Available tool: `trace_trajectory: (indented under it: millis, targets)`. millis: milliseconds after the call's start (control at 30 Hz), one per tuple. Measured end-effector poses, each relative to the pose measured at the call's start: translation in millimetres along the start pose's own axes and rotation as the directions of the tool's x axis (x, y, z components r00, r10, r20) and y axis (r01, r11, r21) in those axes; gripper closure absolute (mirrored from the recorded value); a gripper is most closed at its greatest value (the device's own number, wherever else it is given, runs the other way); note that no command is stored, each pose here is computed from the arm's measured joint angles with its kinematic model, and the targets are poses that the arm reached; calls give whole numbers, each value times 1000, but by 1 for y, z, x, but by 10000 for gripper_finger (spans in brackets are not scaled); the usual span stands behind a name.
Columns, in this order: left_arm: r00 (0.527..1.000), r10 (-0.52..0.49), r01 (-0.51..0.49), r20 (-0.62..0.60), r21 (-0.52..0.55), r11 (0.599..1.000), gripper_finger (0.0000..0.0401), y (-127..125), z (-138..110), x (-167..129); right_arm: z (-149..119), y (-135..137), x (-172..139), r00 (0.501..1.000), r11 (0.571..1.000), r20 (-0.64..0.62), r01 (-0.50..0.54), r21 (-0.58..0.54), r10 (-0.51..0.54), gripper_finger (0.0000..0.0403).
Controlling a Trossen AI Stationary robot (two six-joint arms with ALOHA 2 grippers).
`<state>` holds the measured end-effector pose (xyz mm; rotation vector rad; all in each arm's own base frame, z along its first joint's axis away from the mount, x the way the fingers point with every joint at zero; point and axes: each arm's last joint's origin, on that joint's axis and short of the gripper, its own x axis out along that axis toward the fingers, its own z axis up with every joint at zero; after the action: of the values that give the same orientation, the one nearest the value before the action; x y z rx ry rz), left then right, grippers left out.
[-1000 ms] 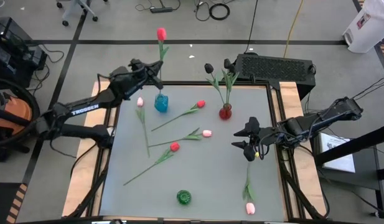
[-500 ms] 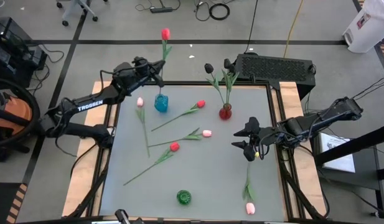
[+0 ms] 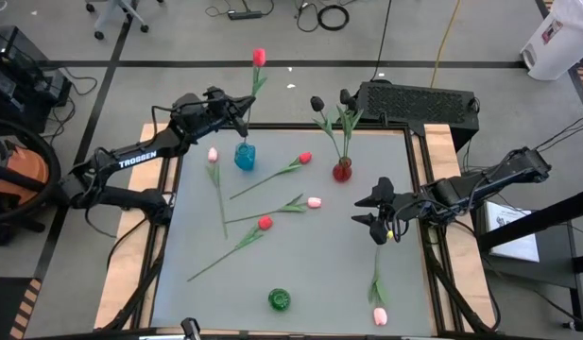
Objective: Sort flowers into vase by color
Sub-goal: Put the bottom orange tulip into the blue vase
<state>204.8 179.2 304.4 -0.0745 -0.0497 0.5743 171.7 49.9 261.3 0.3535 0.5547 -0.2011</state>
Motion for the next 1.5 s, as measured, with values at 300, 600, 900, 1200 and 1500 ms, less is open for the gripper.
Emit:
trace_trajectory:
  millis: [300,600,900,1200,1500]
  targets:
    - [997,-72,72,-7,13,997,399,8,1,-2,0,0,0,1000,1000,0,0,0,0,193]
    - [990,-143,143,-15,18,990,399,18,2,-5,0,0,0,1000,1000,1,0,0,0,193]
    - [960,-279,279,-29,16,960,399,26,2,-9,0,0,0,1000,1000,1,0,26,0,193]
    - [956,-293,293,-30,16,956,399,28,2,-10,2,-2,1,1000,999,10,10,37,-11,193]
    - [957,-289,289,-36,11,957,399,29,0,-9,12,-5,2,988,995,131,75,62,-82,193]
